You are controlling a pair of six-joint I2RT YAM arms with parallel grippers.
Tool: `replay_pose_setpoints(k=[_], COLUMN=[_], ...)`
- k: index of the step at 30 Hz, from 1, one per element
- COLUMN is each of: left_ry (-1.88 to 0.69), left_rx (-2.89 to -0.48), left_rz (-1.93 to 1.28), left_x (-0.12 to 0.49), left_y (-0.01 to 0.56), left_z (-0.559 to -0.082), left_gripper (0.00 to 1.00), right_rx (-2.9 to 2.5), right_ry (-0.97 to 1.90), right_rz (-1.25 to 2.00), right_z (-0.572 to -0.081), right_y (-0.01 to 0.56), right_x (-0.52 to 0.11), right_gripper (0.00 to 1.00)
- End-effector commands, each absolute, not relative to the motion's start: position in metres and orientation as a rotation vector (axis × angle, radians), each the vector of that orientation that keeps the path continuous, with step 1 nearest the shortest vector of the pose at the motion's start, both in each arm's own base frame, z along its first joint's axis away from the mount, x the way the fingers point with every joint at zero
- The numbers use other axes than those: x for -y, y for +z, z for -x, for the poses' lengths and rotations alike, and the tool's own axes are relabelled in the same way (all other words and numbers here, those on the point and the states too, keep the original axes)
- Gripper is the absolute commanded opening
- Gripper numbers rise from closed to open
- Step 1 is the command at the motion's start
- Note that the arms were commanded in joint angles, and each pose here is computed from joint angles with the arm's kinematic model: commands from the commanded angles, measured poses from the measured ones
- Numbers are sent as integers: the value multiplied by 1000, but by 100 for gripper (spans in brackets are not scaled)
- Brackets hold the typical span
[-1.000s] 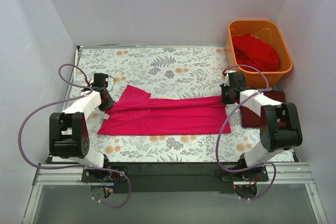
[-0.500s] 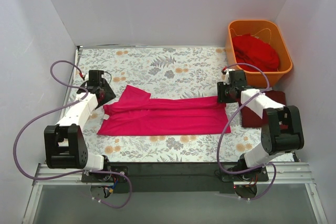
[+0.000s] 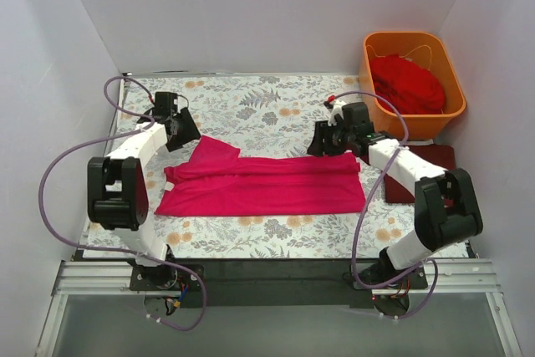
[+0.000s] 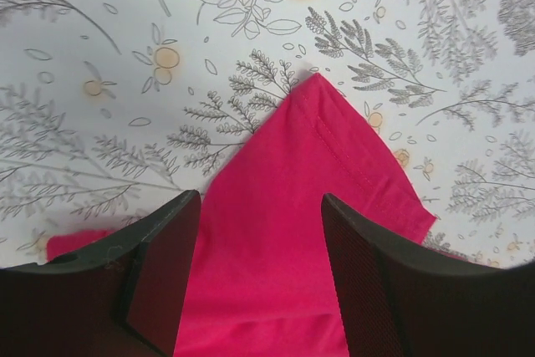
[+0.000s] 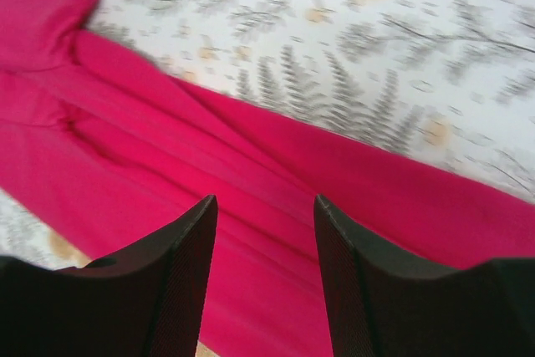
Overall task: Fold and stack the t-shirts
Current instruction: Fold the tshirt
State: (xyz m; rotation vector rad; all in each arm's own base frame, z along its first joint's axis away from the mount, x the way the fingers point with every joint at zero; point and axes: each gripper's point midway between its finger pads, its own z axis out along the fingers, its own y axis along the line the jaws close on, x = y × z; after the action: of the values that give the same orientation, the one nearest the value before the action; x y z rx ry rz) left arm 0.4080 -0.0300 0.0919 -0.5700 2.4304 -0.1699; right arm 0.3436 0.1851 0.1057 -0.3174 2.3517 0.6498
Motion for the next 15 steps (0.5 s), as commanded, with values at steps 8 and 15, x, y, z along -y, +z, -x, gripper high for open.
replay_pose_setpoints(k=[8,15], left_ry=[-203,-173], left_rx=[-2470,-2517], left_rz=[463,454], left_x=[50,51], left_y=[63,39], left_z=[-459,-463], left_gripper=[53,47], right_rx=[-2214,-2243], right_ry=[1076,1174], right_rz=[431,434], right_z=[-366,-374], right_y=[122,99], right_x=[-329,-386], right_gripper=[53,51])
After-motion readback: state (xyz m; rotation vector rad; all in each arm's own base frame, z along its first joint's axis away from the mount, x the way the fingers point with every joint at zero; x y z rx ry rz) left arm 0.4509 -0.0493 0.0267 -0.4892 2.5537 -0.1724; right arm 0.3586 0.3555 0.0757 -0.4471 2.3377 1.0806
